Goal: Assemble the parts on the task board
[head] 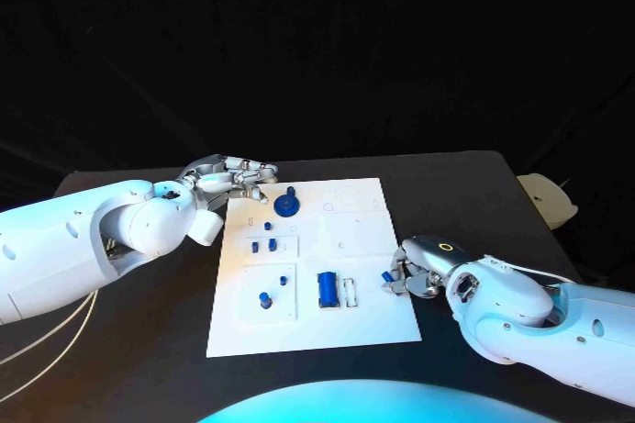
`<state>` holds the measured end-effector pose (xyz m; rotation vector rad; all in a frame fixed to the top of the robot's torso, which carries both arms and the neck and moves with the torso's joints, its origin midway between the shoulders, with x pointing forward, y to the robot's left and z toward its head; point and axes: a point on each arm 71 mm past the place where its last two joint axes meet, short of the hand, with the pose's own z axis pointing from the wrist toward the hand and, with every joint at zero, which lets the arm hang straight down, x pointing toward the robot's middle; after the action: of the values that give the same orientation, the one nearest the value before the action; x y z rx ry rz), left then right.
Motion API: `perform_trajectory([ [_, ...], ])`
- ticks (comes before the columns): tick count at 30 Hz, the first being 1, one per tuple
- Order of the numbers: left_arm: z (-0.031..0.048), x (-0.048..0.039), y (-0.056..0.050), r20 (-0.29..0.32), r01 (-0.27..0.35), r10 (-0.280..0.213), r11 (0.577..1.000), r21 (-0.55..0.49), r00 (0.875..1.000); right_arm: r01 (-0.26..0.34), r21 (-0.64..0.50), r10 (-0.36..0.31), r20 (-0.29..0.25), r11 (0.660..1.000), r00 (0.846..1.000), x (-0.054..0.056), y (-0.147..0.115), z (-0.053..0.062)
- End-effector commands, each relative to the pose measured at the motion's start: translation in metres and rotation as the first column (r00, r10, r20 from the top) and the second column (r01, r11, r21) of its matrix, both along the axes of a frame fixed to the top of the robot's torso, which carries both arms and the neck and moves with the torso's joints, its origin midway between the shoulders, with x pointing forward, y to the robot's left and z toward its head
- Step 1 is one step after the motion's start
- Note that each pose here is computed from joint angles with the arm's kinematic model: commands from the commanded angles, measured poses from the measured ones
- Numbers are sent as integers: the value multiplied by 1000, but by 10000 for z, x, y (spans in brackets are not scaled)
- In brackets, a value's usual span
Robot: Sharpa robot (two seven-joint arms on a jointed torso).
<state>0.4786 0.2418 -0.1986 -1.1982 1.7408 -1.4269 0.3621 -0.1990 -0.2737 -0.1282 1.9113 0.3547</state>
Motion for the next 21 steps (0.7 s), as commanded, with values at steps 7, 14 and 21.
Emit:
perform_trajectory([
  [7,13,-9,-22,9,19,-19,1000,-9,1000,-62,-113,57,-46,992,997,-96,25,-157],
  [14,12,-10,-22,7,20,-20,1000,-8,1000,-42,-76,40,-19,996,999,-104,29,-124],
  [21,12,-14,-15,5,18,-18,1000,-6,1000,29,17,-28,-33,999,999,-105,-9,-47],
])
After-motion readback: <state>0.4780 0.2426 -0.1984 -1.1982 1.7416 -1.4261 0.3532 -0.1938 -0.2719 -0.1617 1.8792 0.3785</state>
